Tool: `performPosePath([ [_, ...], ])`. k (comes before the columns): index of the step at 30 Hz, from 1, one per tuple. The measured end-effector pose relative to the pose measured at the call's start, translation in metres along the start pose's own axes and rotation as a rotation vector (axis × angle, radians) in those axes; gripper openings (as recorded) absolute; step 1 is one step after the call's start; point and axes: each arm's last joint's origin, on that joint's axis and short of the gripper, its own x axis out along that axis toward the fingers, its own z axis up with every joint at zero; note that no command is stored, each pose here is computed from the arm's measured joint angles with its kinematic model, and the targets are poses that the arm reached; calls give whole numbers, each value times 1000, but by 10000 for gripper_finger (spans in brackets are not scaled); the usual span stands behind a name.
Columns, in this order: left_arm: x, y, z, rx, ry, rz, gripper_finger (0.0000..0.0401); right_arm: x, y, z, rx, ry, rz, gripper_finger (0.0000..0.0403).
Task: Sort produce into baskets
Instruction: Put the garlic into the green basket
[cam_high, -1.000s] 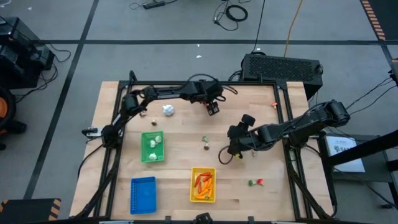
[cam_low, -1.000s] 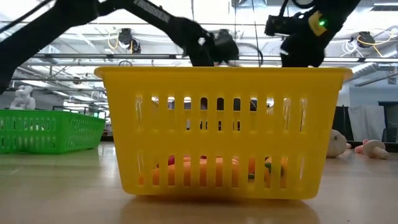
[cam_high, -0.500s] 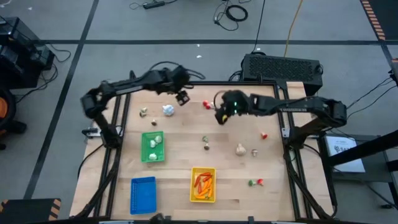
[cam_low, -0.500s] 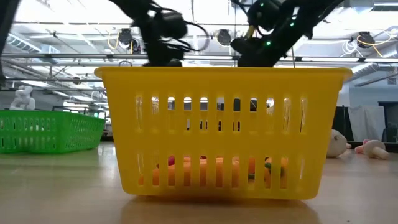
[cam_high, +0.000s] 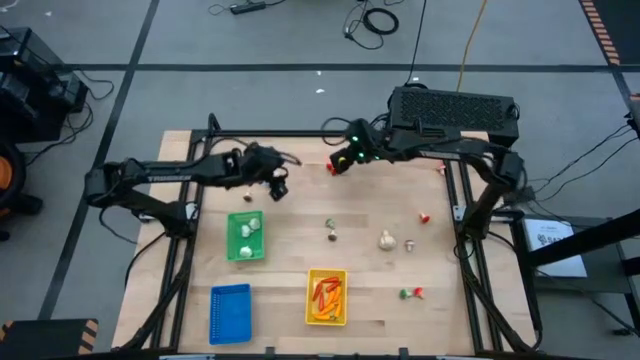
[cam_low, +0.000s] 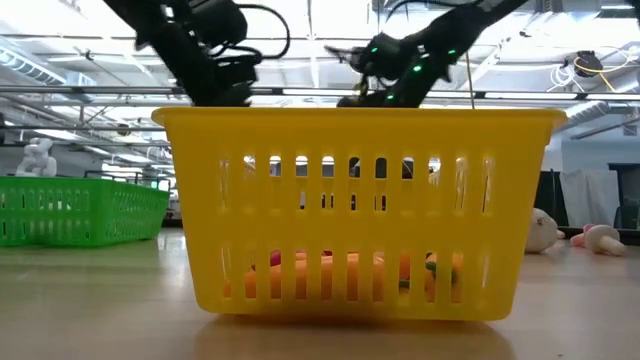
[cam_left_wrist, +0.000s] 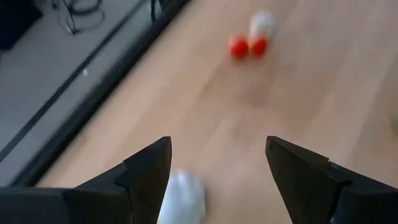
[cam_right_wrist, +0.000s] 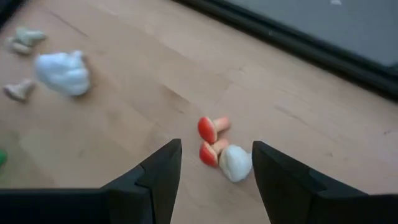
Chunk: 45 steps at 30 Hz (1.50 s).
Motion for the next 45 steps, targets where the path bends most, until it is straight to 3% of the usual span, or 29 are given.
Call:
performPosePath([
  [9,5,-22,-33,76,-17,-51,269,43,4,21,69,148,-123,187],
  [18,3,-33,-39,105,-41,-86,269,77,-8,8,156,236,-202,187],
  [32,-1,-43,-38,105,-69,-119,269,84,-7,-1,153,279,-229,187],
  [36,-1,-43,-38,96,-69,-121,269,99,-5,-15,105,323,-255,187],
  [45,-2,-44,-38,98,-72,-124,269,102,-1,-17,68,287,-268,187],
])
